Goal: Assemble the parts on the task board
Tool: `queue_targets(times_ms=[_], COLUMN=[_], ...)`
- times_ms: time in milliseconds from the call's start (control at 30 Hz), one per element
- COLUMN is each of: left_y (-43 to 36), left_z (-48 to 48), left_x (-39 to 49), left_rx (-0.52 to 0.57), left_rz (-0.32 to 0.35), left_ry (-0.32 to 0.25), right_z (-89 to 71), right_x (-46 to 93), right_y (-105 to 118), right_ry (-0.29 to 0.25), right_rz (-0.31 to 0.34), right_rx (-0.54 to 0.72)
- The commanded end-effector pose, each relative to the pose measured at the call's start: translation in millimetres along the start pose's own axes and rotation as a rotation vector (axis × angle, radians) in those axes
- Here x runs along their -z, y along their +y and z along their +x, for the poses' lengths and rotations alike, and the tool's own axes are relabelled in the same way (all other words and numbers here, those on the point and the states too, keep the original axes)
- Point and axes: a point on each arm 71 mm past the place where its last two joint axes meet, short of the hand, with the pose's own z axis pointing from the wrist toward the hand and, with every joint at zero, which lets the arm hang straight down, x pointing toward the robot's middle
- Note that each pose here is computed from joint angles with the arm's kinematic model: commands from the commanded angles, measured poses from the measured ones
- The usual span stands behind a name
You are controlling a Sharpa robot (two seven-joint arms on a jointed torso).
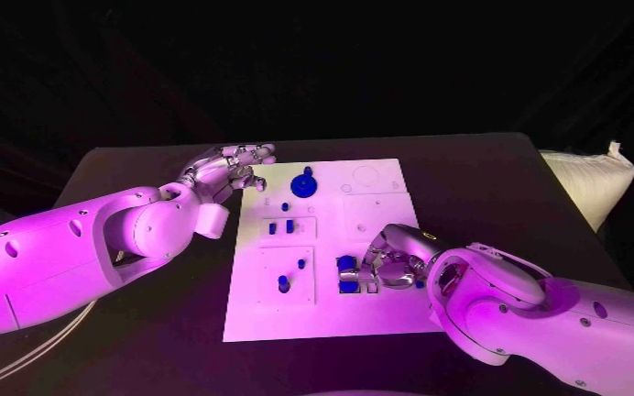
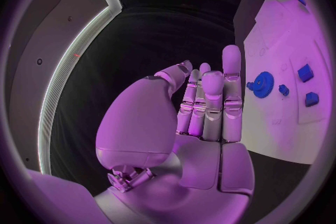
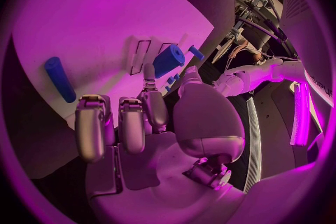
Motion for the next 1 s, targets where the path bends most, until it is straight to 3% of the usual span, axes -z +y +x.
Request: queue_targets(times_ms=[33,533,767,1000], left_y=[-0.4,-0.3,-0.2,-0.2], left_z=[3.2,3.3,3.5,3.3], left_x=[-0.1,-0.1,-0.2,-0.1], left_rx=[0.005,0.005,0.006,0.006], left_rz=[0.005,0.004,0.003,0.002], left_ry=[0.025,0.027,0.028,0.028], right_z=[-2.2,-2.6,1.0,-2.6], right_x=[1.0,1.4,-2.8,0.2], right_y=[2.9,5.9,5.6,4.7], right_ry=[-0.038,-0.051,-0.025,-0.069], right_rz=[-0.022,-0.046,-0.037,-0.041], right_rx=[0.031,0.088,0.092,0.050])
